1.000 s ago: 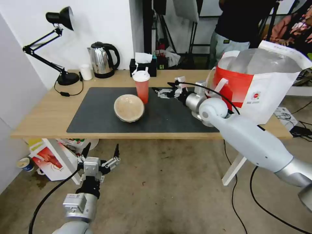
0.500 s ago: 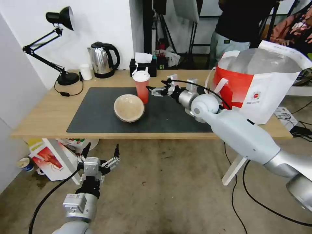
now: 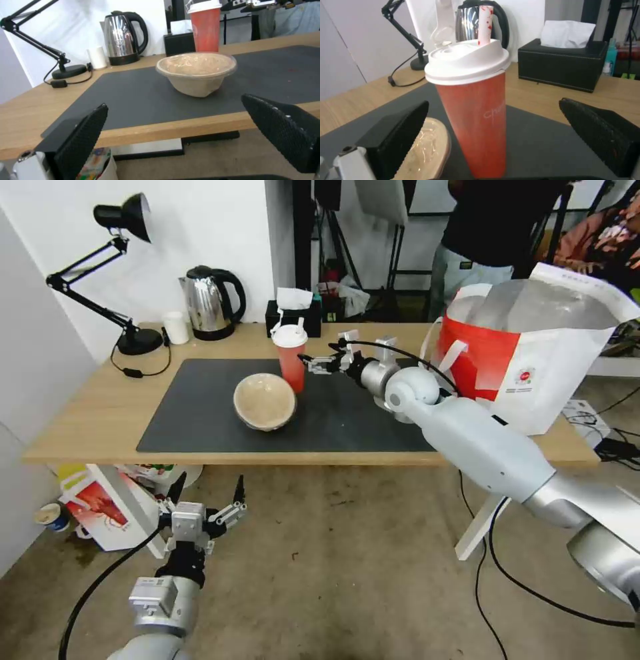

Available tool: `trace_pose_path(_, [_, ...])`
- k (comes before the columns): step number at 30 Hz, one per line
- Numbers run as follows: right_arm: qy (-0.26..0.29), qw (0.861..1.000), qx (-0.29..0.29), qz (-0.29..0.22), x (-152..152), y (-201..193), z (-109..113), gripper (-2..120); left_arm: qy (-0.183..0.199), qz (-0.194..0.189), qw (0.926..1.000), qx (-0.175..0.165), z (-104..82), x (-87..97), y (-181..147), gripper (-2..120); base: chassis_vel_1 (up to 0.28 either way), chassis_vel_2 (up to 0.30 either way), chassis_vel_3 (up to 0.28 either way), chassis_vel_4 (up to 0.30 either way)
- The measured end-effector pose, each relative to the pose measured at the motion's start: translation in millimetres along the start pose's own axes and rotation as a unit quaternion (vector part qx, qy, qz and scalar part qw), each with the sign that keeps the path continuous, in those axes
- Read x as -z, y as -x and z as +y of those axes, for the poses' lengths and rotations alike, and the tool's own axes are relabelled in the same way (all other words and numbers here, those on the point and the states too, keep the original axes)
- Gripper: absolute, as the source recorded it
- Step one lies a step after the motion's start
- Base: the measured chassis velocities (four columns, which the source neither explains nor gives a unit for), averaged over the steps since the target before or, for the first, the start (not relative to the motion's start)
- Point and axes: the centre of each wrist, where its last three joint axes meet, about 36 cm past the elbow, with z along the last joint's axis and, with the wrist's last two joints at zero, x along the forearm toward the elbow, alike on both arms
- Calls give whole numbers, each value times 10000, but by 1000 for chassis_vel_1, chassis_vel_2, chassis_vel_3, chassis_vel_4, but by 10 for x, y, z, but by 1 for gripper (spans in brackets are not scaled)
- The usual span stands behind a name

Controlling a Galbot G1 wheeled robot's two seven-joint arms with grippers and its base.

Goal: Pick up the trash from the table and place it into the takeout bag.

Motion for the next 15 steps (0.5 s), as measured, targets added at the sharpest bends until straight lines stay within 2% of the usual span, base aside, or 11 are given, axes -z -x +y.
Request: trace_pose_path(15, [-94, 9999, 93, 19, 5, 196, 75, 100, 0, 0, 10000, 0, 0, 0, 0, 100, 0, 0, 0, 0])
